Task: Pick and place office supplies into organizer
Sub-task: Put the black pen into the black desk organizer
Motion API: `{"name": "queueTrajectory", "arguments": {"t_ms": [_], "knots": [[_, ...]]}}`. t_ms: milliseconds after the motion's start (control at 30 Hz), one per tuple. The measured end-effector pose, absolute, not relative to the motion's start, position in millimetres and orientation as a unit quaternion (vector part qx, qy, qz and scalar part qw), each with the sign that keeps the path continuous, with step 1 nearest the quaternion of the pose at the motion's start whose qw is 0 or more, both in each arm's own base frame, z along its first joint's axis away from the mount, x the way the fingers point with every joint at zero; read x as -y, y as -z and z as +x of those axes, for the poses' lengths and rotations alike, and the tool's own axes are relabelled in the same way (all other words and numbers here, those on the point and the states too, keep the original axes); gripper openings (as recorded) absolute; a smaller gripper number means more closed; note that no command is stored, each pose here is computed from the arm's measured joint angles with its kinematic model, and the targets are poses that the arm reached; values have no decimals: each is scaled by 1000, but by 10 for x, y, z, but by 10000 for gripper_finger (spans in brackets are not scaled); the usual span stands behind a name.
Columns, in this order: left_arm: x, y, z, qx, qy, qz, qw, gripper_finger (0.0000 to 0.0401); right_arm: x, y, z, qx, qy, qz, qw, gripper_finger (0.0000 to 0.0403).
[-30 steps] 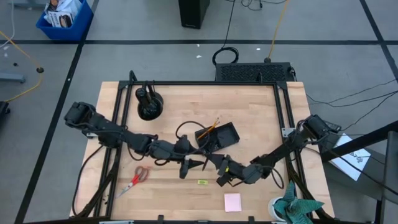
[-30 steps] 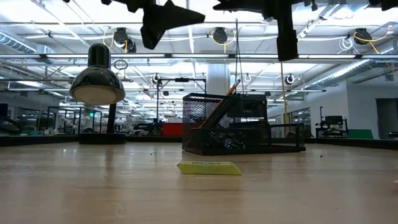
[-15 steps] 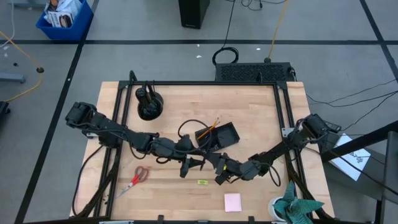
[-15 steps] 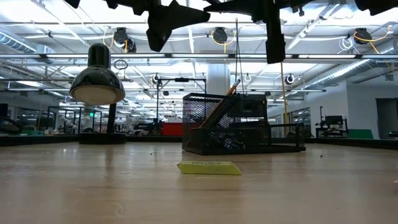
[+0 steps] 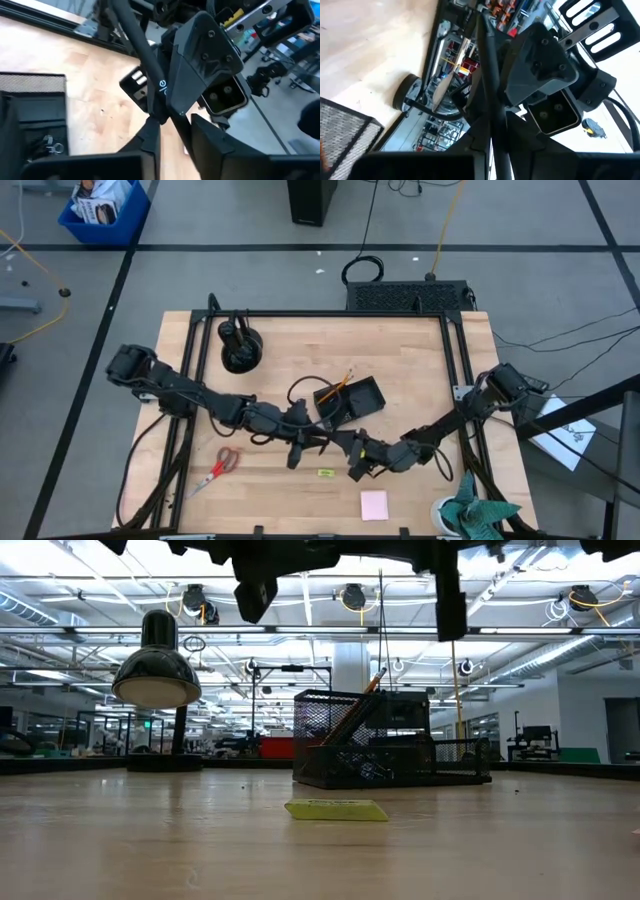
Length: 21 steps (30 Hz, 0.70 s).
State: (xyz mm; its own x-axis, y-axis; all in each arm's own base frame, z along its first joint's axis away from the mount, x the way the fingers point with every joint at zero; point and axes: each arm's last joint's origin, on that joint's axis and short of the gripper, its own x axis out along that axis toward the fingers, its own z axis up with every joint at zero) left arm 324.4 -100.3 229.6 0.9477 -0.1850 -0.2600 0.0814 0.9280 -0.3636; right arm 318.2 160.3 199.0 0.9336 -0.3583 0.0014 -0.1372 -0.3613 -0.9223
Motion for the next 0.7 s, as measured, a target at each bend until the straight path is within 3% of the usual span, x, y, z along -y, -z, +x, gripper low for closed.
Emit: {"name": "queueTrajectory", "arguments": {"t_ms": [133, 267, 700], "knots": [[1031, -2210, 3297, -146, 85, -169, 971, 40, -1605, -1964, 3176, -157, 96, -817, 547, 31], [1046, -2206, 3315, -138, 92, -143, 976, 4, -1570, -2044, 3217, -133, 116, -780, 600, 32], [1057, -2238, 3313, -129, 92, -174, 972, 8, -1596, -2038, 3211, -141, 119, -777, 602, 27]]}}
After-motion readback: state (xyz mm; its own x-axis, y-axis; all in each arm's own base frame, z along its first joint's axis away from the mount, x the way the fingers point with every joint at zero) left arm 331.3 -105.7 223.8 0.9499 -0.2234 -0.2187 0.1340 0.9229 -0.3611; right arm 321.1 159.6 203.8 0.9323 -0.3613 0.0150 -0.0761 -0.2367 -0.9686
